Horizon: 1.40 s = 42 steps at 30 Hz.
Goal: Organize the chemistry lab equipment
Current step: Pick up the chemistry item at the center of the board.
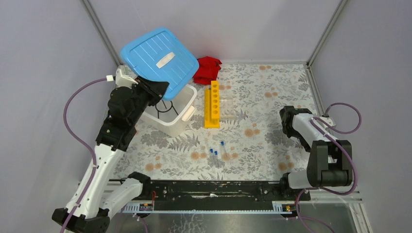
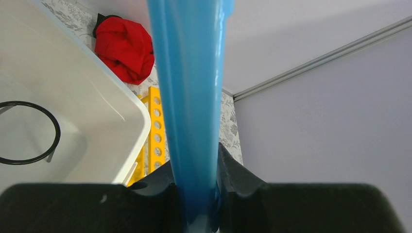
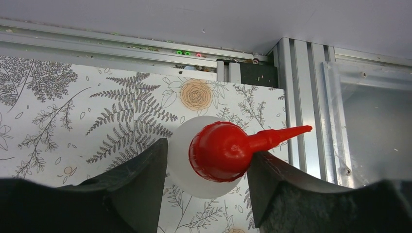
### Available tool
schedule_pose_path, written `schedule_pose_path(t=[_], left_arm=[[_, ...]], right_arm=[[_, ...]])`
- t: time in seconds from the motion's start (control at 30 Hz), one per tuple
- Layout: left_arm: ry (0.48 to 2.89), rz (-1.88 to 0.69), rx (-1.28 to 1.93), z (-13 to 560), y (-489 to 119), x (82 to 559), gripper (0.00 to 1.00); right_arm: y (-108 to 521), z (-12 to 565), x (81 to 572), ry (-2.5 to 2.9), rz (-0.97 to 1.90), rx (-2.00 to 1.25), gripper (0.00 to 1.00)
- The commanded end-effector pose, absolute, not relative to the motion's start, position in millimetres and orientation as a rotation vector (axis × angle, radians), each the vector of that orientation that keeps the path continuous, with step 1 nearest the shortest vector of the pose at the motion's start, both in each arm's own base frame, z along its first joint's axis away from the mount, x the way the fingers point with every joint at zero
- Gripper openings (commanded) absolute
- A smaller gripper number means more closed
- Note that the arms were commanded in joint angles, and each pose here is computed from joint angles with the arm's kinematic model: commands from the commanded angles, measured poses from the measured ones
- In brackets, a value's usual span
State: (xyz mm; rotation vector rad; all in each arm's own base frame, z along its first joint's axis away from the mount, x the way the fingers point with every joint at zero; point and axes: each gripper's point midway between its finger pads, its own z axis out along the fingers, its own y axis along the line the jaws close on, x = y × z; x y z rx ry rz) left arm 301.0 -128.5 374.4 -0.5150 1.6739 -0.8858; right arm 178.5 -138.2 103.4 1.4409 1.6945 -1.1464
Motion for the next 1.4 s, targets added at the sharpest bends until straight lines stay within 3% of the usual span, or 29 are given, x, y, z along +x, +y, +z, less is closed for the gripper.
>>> schedule_pose_path(t=[0.0,0.07,0.13,0.23,0.5,0.8,0.87,0.9,1.1,1.37], left_arm=[[1.539,-0.907,-0.461,408.0,-126.8,300.8,0.0],[1.536,-0.909,-0.461,408.7,-126.6,300.1,0.0],[1.534,-0.908,-0.462,408.7,-126.1,299.6,0.0],[1.531,-0.911,-0.464,409.6,-126.0,298.4,0.0],[1.526,-0.895,-0.476,407.6,-123.2,297.7,0.0],[1.526,-0.882,-0.487,408.1,-121.2,297.7,0.0],[1.524,-0.877,-0.49,409.7,-120.4,297.4,0.0],[1.523,-0.874,-0.493,410.7,-119.5,297.2,0.0],[1.512,-0.847,-0.504,418.4,-114.1,296.7,0.0],[1.454,-0.718,-0.557,440.5,-85.7,289.0,0.0]], right_arm=[[-143.0,116.6,181.4,1.63,-1.148,1.448,0.57],[-142.4,116.2,180.5,1.634,-1.145,1.45,0.51],[-142.2,115.7,179.2,1.639,-1.146,1.451,0.32],[-142.1,117.8,179.6,1.649,-1.146,1.444,0.26],[-136.7,124.9,189.7,1.72,-1.058,1.389,0.2],[-96.1,158.4,244.4,1.818,-0.795,1.098,0.11],[-78.5,174.6,260.4,1.835,-0.754,0.987,0.08],[-68.5,182.8,268.7,1.844,-0.729,0.93,0.0],[-0.3,239.2,311.0,1.884,-0.556,0.603,0.0],[130.6,307.3,342.4,1.865,-0.066,0.147,0.0]])
